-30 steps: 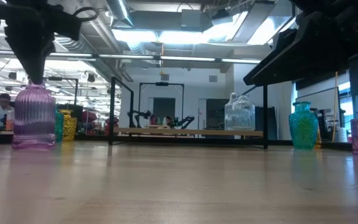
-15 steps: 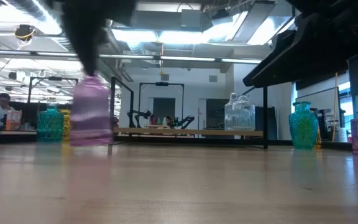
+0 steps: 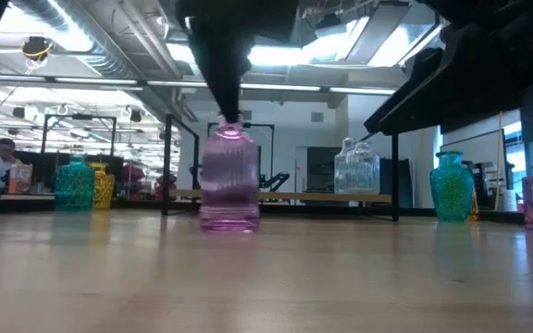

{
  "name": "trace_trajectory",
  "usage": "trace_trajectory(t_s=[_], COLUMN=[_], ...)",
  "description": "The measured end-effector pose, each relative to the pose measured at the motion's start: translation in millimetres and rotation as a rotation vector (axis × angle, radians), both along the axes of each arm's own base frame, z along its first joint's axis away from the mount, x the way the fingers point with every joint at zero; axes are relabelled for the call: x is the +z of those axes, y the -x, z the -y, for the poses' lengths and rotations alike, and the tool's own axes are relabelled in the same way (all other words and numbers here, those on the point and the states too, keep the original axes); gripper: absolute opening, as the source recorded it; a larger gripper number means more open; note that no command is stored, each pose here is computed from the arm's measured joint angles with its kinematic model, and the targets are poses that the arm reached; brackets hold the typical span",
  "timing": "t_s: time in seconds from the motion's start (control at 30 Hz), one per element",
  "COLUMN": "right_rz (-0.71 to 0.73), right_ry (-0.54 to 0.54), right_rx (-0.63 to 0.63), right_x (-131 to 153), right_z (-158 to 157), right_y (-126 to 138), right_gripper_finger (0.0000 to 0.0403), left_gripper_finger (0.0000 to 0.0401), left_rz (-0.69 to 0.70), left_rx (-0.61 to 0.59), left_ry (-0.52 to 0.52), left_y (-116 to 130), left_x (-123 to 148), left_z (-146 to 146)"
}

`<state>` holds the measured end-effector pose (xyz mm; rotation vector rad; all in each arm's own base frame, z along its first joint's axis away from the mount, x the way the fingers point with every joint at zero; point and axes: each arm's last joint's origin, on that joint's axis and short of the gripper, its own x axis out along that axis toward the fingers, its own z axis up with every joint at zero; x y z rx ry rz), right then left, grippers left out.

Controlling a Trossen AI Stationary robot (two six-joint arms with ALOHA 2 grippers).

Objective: Sort vases onto shelf
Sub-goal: Put the left pink vase on the shelf

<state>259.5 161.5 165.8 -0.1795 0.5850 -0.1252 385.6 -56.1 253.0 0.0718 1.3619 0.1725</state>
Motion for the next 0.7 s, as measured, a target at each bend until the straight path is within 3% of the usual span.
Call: trace_trajectory(t_s=[0.27, 0.53, 0.7], right_rz=[-0.015, -0.013, -0.013], right_ry=[-0.004, -0.014, -0.015], right_rx=[-0.012, -0.018, -0.019], right_x=[-1.5, -1.5, -1.5], right_z=[0.9, 0.8, 0.8], right_y=[1.2, 1.2, 1.2], right_gripper_finger=[0.0221, 0.0221, 0.0221], left_gripper_finger=[0.0043, 0.0133, 0.0159], left_rz=[0.032, 0.033, 0.050], left_rx=[-0.032, -0.027, -0.038], left_ry=[0.002, -0.002, -0.024], left_y=[-8.8, -8.8, -4.7], left_x=[1.1, 1.2, 8.9], left_z=[1.7, 1.5, 3.7])
